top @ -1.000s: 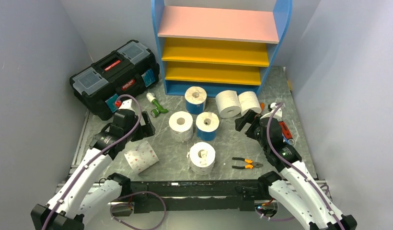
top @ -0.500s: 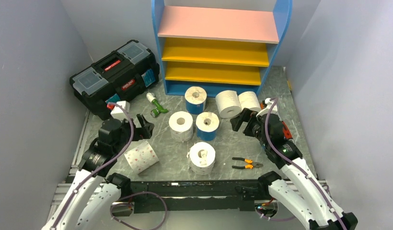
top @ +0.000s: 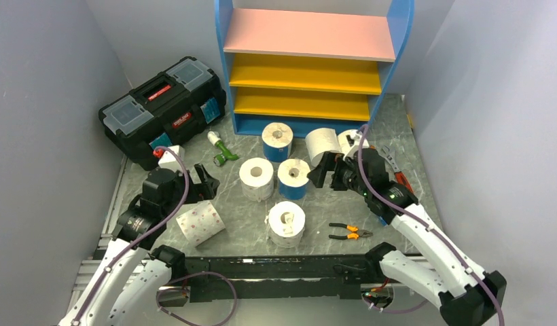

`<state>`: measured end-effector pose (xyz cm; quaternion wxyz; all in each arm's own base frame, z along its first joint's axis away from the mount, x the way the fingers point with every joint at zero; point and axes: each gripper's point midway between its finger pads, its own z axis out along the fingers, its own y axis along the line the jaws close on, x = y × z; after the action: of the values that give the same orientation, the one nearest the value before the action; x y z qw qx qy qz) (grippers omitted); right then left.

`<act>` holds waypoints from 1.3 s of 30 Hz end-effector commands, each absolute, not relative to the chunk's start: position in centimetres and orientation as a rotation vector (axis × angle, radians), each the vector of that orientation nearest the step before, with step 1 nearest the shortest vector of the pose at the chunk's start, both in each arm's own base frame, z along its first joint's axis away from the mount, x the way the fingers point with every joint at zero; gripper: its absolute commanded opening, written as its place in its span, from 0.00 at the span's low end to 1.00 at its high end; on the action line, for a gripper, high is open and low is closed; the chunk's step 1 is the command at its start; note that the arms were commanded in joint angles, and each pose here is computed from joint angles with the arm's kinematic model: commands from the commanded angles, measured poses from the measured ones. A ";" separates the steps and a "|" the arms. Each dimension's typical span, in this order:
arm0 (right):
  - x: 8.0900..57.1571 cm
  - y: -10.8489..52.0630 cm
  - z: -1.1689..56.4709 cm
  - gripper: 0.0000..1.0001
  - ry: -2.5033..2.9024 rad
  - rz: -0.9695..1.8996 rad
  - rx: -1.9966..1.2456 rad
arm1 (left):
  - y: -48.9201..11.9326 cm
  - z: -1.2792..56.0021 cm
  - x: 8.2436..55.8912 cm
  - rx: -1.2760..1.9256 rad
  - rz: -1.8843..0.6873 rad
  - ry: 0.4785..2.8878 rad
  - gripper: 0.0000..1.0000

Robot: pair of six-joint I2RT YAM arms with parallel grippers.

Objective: Place and organize the paper towels onto the shelf
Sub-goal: Adjust the paper towel at the center of the board.

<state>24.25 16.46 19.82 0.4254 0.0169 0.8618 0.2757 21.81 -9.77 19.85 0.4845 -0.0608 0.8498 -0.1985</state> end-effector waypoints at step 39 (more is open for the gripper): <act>16.2 24.6 13.5 0.88 2.461 0.598 -0.331 | -11.9 17.8 21.3 -0.154 -0.632 2.102 0.99</act>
<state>15.93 23.93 13.15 0.2790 -0.1306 0.9257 0.2194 20.81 -11.21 16.72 0.4371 -0.0626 0.8668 -0.2317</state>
